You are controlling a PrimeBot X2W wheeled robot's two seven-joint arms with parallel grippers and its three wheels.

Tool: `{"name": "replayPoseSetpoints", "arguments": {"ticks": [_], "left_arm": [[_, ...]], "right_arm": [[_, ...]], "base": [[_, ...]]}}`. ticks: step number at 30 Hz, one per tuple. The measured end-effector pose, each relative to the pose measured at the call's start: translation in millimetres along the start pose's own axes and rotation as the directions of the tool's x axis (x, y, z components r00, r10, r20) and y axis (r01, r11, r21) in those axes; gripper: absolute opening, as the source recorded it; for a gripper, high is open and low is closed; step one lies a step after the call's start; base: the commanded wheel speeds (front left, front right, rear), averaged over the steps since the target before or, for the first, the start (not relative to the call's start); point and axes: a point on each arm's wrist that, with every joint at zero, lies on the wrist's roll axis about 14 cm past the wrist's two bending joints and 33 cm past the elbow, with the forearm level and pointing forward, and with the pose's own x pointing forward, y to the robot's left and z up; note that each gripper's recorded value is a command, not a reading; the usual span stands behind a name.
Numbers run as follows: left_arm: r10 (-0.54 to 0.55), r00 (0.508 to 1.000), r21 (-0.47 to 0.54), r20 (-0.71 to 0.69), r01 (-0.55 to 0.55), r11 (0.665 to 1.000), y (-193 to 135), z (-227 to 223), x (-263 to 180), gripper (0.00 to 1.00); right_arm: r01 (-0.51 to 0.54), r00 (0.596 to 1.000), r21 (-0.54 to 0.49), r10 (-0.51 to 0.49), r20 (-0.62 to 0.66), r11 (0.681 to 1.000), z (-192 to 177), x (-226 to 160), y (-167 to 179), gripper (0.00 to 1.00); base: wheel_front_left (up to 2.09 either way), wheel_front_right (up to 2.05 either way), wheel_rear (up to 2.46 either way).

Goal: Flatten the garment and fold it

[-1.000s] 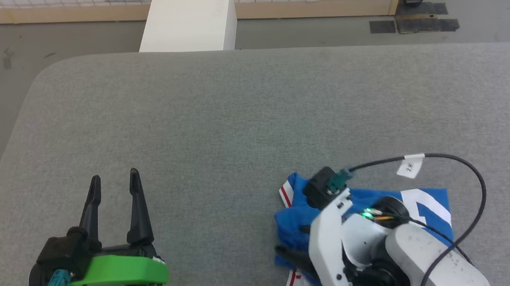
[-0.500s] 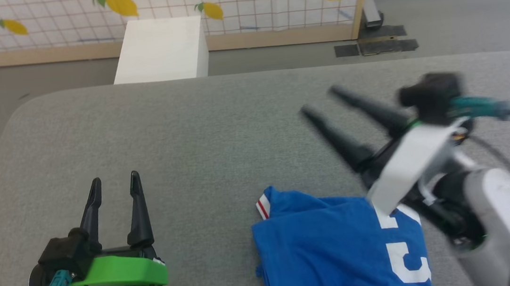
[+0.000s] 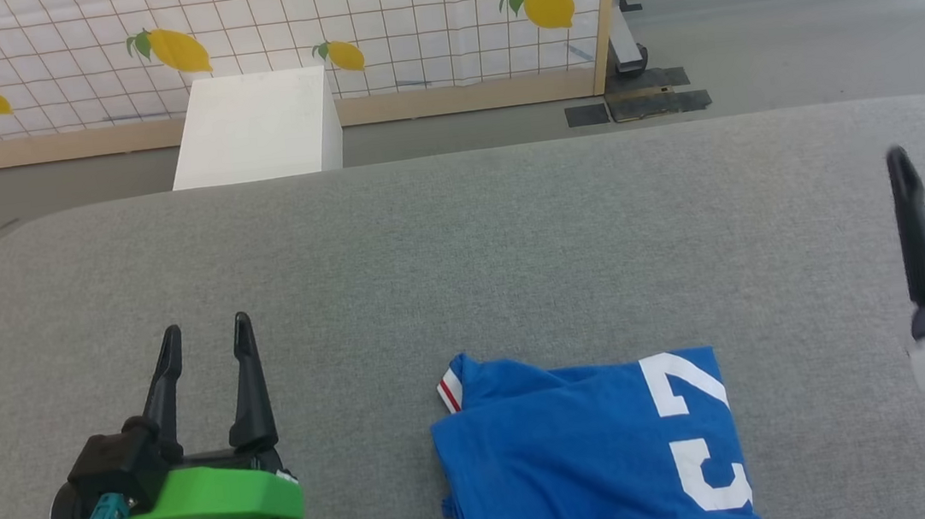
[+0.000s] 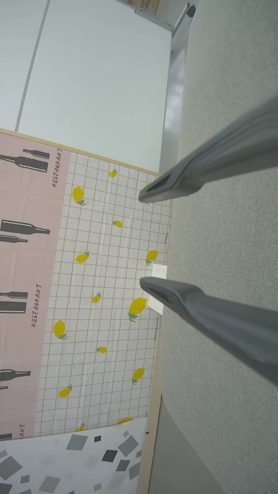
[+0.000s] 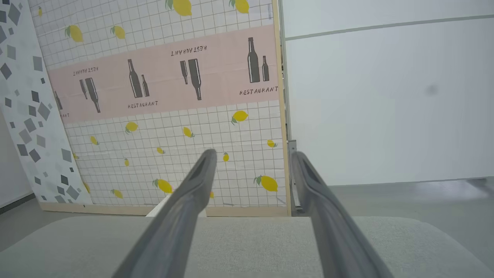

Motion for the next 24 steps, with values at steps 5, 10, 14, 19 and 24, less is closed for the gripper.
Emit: {"name": "replayPoseSetpoints", "arguments": {"ticks": [5,10,14,19,24], "left_arm": [[0.004,1.000,0.001,-0.007,-0.004,1.000,0,-2,-2,1.00],[0.010,1.000,0.002,-0.024,-0.010,1.000,2,-7,-5,1.00],[0.015,0.999,0.002,-0.035,-0.015,1.000,4,-10,-8,1.00],[0.029,0.998,0.005,-0.052,-0.029,1.000,8,-15,-11,1.00],[0.051,0.996,0.009,-0.069,-0.050,0.999,14,-20,-13,1.00]], "right_arm": [[0.095,0.991,0.009,-0.093,-0.092,0.995,-33,-30,-24,1.00],[0.128,0.951,0.030,-0.114,-0.286,0.991,-77,-47,-27,1.00],[0.106,0.854,0.065,-0.057,-0.517,0.992,-128,-67,-11,1.00],[0.063,0.691,0.129,0.050,-0.721,0.990,-177,-92,16,1.00],[0.003,0.547,0.168,0.139,-0.826,0.986,-204,-105,38,1.00]], "base": [[0.00,0.00,0.00],[0.00,0.00,0.00],[0.00,0.00,0.00],[0.00,0.00,0.00],[0.00,0.00,0.00]]}}
